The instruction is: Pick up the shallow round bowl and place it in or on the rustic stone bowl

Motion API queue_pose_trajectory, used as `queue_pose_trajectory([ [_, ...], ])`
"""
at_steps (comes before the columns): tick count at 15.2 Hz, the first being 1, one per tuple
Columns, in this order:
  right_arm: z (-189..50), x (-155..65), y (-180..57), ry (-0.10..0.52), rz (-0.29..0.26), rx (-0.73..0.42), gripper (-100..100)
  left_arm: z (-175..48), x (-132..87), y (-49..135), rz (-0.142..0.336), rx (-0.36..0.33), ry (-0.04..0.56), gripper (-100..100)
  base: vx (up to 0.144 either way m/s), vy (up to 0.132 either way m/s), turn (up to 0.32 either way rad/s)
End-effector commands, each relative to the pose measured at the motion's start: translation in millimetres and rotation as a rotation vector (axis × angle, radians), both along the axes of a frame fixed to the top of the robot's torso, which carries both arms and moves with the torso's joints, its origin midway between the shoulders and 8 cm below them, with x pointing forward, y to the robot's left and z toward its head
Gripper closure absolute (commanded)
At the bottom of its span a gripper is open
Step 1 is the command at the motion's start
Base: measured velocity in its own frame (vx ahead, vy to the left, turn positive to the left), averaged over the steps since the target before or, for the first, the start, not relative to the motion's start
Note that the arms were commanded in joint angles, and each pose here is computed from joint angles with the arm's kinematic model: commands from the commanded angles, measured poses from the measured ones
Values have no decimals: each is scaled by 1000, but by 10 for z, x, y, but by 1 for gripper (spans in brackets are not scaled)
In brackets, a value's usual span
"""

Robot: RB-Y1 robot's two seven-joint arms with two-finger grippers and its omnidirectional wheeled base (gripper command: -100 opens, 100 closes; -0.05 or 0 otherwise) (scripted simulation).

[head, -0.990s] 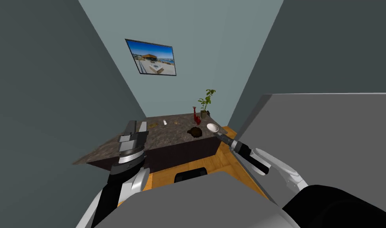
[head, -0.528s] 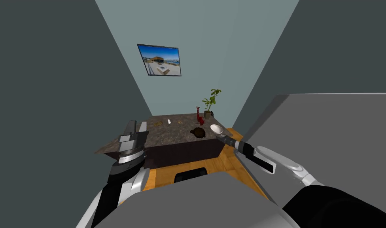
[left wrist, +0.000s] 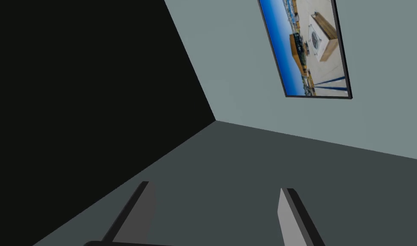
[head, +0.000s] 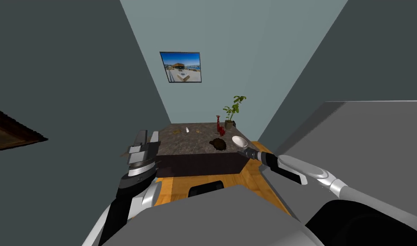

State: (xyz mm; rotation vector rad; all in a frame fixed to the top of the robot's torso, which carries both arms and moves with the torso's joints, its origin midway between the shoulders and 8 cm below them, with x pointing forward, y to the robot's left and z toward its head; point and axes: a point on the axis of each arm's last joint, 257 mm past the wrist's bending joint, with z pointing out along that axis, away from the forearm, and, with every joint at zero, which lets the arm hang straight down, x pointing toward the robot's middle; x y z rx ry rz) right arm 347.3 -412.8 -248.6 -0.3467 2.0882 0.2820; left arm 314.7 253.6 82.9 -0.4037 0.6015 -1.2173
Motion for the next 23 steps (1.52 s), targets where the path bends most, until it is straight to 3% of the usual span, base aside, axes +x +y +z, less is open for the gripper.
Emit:
queue_pose_trajectory([
  [1, -99, -92, -196, 40, 19, -91, -100, 0, 0, 0, 0, 0, 0, 0, 19, 7, 217],
  [3, -89, -86, -203, 42, 26, -100, -100, 0, 0, 0, 0, 0, 0, 0, 17, 3, 106],
  [10, -309, -326, -763, 163, 97, -350, -100, 0, 0, 0, 0, 0, 0, 0, 23, 3, 160],
  [15, -373, -454, -1020, 226, 142, -462, -100, 0, 0, 0, 0, 0, 0, 0, 27, -2, 153],
  [17, -439, -603, -1239, 286, 180, -549, -100, 0, 0, 0, 0, 0, 0, 0, 27, -3, 177],
  [23, -529, -876, -1565, 387, 243, -669, -100, 0, 0, 0, 0, 0, 0, 0, 31, -6, 156],
])
